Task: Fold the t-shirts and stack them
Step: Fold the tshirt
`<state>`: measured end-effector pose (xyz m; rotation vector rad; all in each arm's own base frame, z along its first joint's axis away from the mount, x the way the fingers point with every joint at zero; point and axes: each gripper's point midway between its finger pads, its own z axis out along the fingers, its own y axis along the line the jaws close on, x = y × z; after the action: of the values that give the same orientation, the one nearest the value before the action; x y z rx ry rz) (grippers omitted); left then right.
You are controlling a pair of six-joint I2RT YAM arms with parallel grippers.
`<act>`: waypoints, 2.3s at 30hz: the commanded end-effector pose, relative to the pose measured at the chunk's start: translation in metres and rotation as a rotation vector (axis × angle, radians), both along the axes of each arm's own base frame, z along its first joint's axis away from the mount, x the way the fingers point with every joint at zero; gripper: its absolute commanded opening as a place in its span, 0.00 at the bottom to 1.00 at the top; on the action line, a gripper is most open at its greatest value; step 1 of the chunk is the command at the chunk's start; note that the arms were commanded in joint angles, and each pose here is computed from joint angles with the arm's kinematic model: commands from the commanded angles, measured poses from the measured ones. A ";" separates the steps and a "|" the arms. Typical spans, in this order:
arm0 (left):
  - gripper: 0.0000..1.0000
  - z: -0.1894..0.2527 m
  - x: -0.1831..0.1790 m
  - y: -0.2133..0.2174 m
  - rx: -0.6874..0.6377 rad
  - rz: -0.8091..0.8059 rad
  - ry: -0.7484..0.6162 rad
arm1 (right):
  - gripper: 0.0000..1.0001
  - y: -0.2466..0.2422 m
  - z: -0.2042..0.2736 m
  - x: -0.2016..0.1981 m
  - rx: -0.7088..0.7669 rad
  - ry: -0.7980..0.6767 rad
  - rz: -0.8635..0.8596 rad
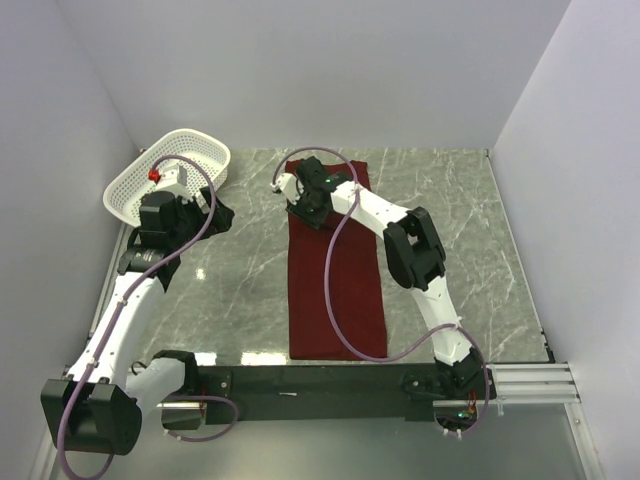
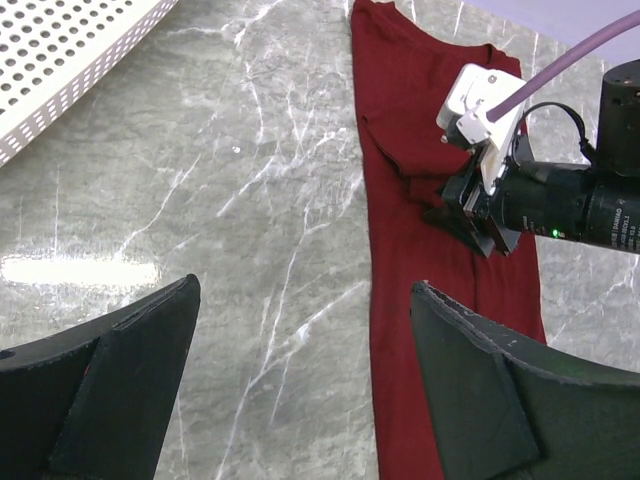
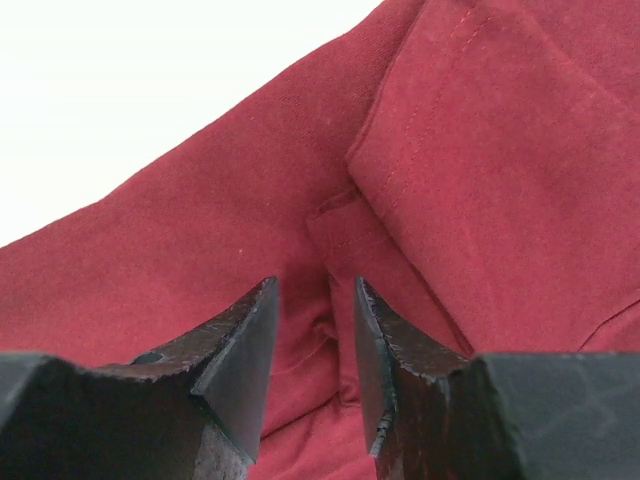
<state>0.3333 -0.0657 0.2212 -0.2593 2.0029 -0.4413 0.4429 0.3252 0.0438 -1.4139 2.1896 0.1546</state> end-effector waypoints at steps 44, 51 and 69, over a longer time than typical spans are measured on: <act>0.92 0.012 -0.004 -0.006 -0.047 -0.037 -0.041 | 0.00 0.011 0.067 -0.003 0.135 -0.108 0.058; 0.92 0.011 -0.004 -0.008 -0.063 -0.042 -0.038 | 0.24 0.010 0.035 0.008 0.056 -0.067 0.027; 0.92 0.007 -0.004 -0.009 -0.062 -0.050 -0.026 | 0.41 0.008 -0.001 0.022 -0.013 -0.062 0.001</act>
<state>0.3282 -0.0717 0.2181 -0.2591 2.0140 -0.5104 0.4547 0.3271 0.0348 -1.4262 2.1710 0.1089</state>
